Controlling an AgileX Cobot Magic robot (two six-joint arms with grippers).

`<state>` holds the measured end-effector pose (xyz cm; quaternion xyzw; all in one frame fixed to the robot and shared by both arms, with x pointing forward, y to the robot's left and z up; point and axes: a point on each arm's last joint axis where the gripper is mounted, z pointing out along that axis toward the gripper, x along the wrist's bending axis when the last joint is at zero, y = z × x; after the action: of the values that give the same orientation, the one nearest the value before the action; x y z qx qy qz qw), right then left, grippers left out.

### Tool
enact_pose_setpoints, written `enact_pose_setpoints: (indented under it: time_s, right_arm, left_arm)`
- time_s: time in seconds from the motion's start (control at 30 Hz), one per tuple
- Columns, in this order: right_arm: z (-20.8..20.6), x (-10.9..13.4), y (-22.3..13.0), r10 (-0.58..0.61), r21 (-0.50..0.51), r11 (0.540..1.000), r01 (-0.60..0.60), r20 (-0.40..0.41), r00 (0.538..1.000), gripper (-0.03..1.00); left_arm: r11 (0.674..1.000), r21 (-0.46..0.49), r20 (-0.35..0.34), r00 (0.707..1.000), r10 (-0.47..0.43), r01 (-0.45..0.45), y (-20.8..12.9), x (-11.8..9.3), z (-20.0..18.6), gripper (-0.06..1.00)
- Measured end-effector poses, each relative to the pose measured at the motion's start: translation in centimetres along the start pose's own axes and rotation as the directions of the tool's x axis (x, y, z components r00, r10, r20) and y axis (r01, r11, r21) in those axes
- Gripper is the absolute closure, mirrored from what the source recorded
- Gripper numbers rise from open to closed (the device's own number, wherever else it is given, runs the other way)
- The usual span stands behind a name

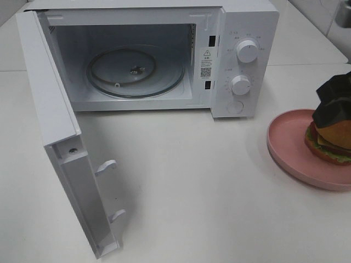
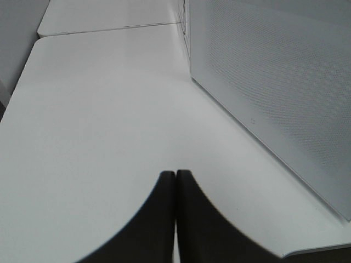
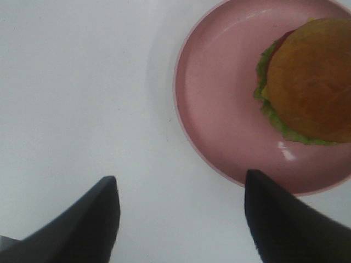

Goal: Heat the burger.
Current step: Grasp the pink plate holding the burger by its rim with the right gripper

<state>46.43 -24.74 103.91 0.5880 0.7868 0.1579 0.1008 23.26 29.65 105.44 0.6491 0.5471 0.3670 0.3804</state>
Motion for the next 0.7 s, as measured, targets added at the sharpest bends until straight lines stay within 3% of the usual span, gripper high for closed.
enact_pose_setpoints:
  time_s: [0.27,0.5,0.7]
  right_arm:
    - [4.8,0.2,1.1,-0.036,0.095,0.995,0.043,-0.078,0.996,0.27]
    - [8.2,0.1,1.4,-0.039,0.149,0.987,0.053,-0.099,0.994,0.26]
    - [11.3,1.0,1.6,-0.113,0.171,0.976,0.132,-0.115,0.987,0.26]
  left_arm:
    - [1.000,0.000,0.000,1.000,0.000,0.000,0.0,0.0,0.0,0.94]
    - [1.000,0.000,0.000,1.000,0.000,0.000,0.0,0.0,0.0,0.94]
    - [1.000,0.000,0.000,1.000,0.000,0.000,0.0,0.0,0.0,0.94]
